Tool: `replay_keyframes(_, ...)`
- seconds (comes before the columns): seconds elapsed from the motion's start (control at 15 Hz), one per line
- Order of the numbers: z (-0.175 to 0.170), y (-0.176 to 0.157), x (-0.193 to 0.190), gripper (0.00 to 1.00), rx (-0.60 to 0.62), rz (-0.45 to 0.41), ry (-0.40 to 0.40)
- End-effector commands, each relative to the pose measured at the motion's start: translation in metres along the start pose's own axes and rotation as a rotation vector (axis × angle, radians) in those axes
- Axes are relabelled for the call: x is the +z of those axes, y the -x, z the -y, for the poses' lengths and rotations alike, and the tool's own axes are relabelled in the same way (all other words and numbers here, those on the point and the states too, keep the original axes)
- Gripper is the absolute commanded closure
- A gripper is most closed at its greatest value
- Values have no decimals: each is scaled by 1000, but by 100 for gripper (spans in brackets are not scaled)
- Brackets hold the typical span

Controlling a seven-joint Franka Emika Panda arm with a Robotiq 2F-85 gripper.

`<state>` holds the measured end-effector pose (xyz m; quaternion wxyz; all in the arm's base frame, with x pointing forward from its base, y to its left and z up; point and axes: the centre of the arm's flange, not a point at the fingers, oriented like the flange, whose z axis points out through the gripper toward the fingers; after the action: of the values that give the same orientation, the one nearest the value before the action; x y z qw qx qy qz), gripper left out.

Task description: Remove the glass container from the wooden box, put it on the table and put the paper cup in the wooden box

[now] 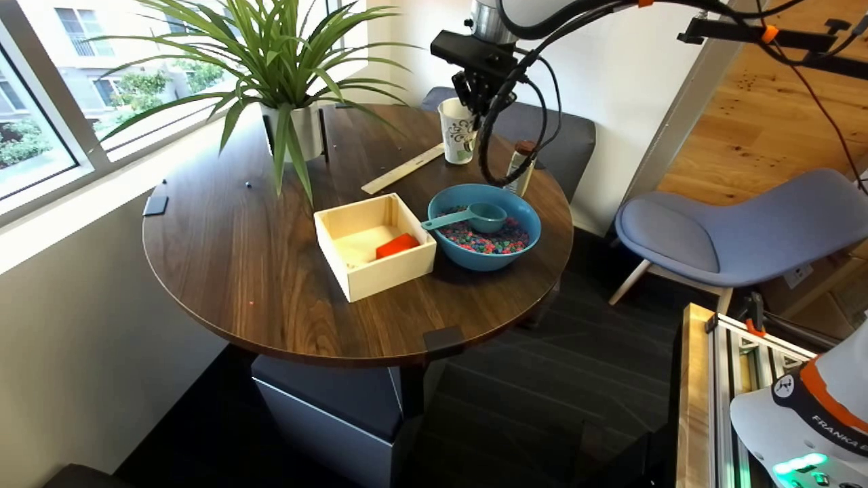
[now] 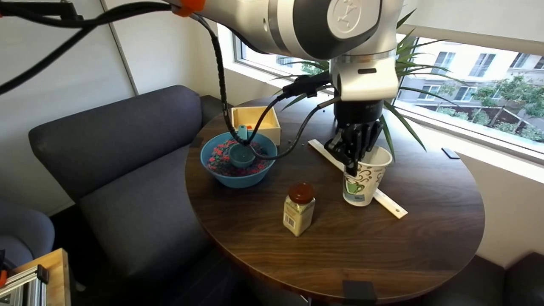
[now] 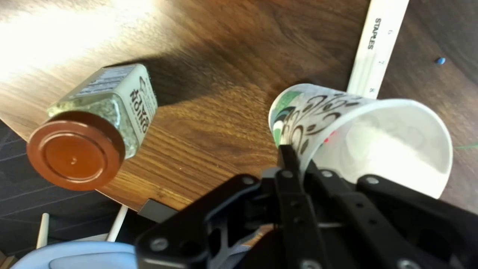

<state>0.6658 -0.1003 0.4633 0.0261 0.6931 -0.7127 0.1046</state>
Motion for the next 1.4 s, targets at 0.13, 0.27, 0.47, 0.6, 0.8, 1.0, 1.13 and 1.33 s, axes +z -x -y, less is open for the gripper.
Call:
replay_keyframes(0.13, -37, -10, -116, 99, -150, 92, -164)
replay_keyframes(0.27, -53, 4, -162, 99, -246, 119, -219)
replay_keyframes(0.47, -82, 53, -213, 99, -406, 164, -255)
replay_keyframes(0.6, -98, 94, -230, 99, -514, 191, -251)
replay_keyframes(0.8, -118, 156, -239, 99, -684, 212, -220)
replay_keyframes(1.0, -110, 165, -247, 96, -697, 190, -232)
replay_keyframes(1.13, -110, 169, -246, 96, -726, 190, -230)
replay_keyframes(1.33, -108, 193, -228, 99, -776, 207, -256)
